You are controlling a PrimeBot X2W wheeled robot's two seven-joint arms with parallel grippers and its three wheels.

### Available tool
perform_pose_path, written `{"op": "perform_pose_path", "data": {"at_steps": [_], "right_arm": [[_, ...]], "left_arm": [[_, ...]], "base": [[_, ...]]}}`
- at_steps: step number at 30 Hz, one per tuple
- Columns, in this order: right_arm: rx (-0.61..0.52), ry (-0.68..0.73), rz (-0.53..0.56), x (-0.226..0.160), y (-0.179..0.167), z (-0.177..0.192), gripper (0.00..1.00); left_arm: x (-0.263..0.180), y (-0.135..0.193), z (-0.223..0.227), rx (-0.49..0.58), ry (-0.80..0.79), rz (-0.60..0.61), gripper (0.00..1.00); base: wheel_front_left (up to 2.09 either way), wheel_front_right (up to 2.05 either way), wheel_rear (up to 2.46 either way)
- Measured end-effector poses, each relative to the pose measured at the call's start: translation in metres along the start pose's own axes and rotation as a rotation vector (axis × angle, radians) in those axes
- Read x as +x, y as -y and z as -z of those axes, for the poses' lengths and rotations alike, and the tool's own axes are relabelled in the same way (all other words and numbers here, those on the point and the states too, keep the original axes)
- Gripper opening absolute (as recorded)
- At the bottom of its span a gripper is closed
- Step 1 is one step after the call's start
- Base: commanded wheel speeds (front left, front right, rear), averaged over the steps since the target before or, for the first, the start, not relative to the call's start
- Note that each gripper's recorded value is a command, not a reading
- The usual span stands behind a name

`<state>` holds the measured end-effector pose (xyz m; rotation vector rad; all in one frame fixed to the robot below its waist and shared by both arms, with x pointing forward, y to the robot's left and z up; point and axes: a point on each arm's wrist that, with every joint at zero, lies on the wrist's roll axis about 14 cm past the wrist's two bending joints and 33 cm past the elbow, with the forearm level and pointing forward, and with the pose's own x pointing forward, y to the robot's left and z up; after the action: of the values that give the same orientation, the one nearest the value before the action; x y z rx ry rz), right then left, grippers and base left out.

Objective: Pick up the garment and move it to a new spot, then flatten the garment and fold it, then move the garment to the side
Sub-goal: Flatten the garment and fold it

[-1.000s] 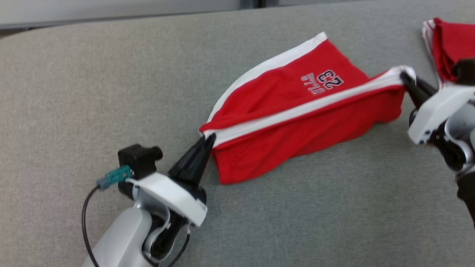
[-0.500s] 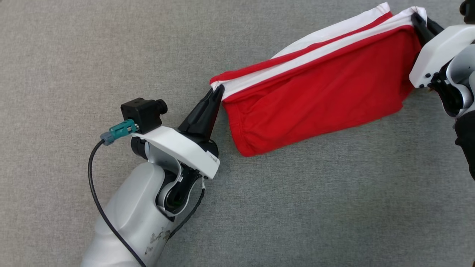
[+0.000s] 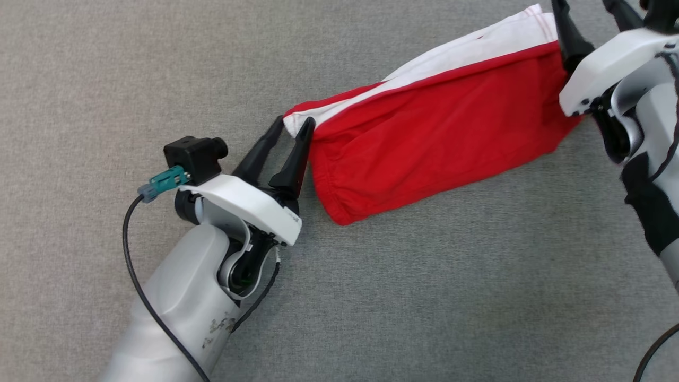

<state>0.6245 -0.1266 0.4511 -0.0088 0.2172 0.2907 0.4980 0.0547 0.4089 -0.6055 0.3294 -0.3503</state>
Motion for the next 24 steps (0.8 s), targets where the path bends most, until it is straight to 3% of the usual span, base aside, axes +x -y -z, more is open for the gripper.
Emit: {"op": "perform_pose_path", "data": {"at_steps": [1,6,11,24], "right_arm": [[0.000,0.003,-0.001,-0.004,0.000,0.000,1.00],[0.018,0.021,-0.033,-0.031,-0.012,0.004,1.00],[0.052,0.102,-0.039,-0.060,-0.013,-0.015,1.00],[0.112,0.215,-0.017,-0.146,-0.029,-0.025,1.00]], "left_arm": [[0.000,0.000,-0.001,0.008,0.004,0.000,1.00],[-0.009,-0.006,-0.010,0.072,0.052,-0.030,1.00],[-0.027,-0.013,-0.021,0.163,0.100,-0.104,1.00],[-0.103,0.008,-0.059,0.364,0.311,-0.213,1.00]], "base": [[0.00,0.00,0.00],[0.00,0.00,0.00],[0.00,0.00,0.00],[0.00,0.00,0.00]]}}
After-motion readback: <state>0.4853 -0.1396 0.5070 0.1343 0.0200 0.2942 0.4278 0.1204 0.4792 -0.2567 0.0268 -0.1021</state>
